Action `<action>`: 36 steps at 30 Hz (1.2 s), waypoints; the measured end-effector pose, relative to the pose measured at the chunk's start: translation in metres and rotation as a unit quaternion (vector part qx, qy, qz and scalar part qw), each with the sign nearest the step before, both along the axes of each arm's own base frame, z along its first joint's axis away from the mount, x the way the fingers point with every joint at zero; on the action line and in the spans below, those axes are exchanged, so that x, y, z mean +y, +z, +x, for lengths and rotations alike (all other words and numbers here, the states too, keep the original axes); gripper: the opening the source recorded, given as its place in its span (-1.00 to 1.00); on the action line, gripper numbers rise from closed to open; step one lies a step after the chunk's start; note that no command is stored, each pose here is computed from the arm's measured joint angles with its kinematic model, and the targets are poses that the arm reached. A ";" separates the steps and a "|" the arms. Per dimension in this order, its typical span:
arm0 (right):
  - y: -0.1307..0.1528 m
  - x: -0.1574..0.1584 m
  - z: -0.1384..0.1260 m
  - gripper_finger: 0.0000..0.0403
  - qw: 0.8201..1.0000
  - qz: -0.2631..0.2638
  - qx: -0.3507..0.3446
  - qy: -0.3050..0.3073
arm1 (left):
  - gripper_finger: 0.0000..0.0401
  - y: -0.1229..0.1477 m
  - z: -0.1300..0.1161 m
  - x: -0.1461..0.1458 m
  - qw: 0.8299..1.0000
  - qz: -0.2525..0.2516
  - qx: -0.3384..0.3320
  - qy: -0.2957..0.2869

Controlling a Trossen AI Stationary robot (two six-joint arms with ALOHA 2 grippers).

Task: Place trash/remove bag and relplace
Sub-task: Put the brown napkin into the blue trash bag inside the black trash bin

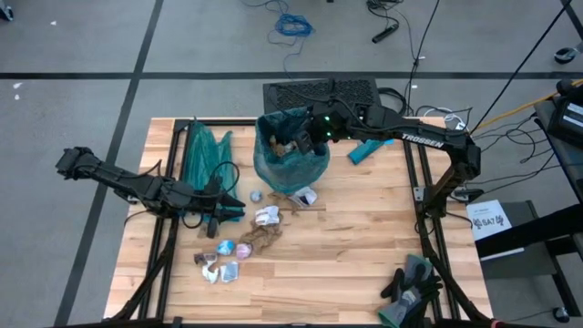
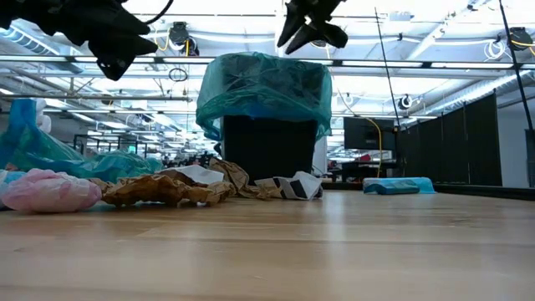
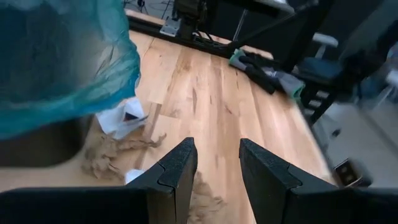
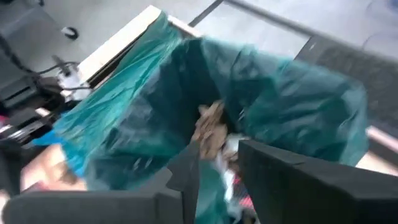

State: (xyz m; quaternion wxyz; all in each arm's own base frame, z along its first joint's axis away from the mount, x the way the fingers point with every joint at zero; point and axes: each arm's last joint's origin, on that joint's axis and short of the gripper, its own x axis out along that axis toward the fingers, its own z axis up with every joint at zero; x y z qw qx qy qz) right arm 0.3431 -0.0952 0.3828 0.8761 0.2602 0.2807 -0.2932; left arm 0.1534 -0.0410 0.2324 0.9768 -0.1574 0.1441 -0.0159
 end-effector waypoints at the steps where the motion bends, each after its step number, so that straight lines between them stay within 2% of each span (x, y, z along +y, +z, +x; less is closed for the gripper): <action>1: 0.000 0.004 -0.001 -0.44 1.000 0.011 0.003 0.003 | -0.37 0.000 0.000 0.000 1.000 -0.021 -0.001 0.010; 4: 0.004 0.023 -0.009 -0.41 0.999 0.032 0.016 0.006 | -0.37 0.000 0.001 0.003 0.996 -0.080 0.004 0.041; 6: 0.005 0.042 -0.016 -0.40 0.999 0.029 0.038 -0.005 | -0.37 0.000 0.001 0.005 0.995 -0.086 0.007 0.048; 9: 0.005 0.074 -0.029 -0.40 0.997 0.014 0.073 -0.037 | -0.37 0.001 0.001 0.008 0.995 -0.078 0.008 0.061; 14: -0.003 0.130 -0.053 -0.40 0.987 0.015 0.117 -0.105 | -0.37 0.023 0.000 0.014 0.996 -0.048 0.038 0.071; 18: -0.022 0.173 -0.067 -0.40 0.984 0.034 0.109 -0.138 | -0.37 0.047 -0.007 0.018 0.993 -0.022 0.090 0.073; 20: -0.038 0.191 -0.073 -0.40 0.982 0.052 0.107 -0.150 | -0.37 0.058 -0.014 0.021 0.988 -0.034 0.121 0.087; 24: -0.080 0.221 -0.084 -0.40 0.975 0.088 0.090 -0.181 | -0.37 0.076 -0.028 0.024 0.971 -0.106 0.171 0.133; 29: -0.125 0.244 -0.091 -0.40 0.970 0.140 0.053 -0.190 | -0.37 0.079 -0.038 0.020 0.935 -0.217 0.219 0.173; 33: -0.145 0.250 -0.093 -0.40 0.972 0.156 0.054 -0.167 | -0.37 0.074 -0.041 0.012 0.912 -0.262 0.255 0.188; 36: -0.150 0.251 -0.095 -0.40 0.976 0.148 0.075 -0.143 | -0.37 0.067 -0.031 0.001 0.894 -0.284 0.281 0.205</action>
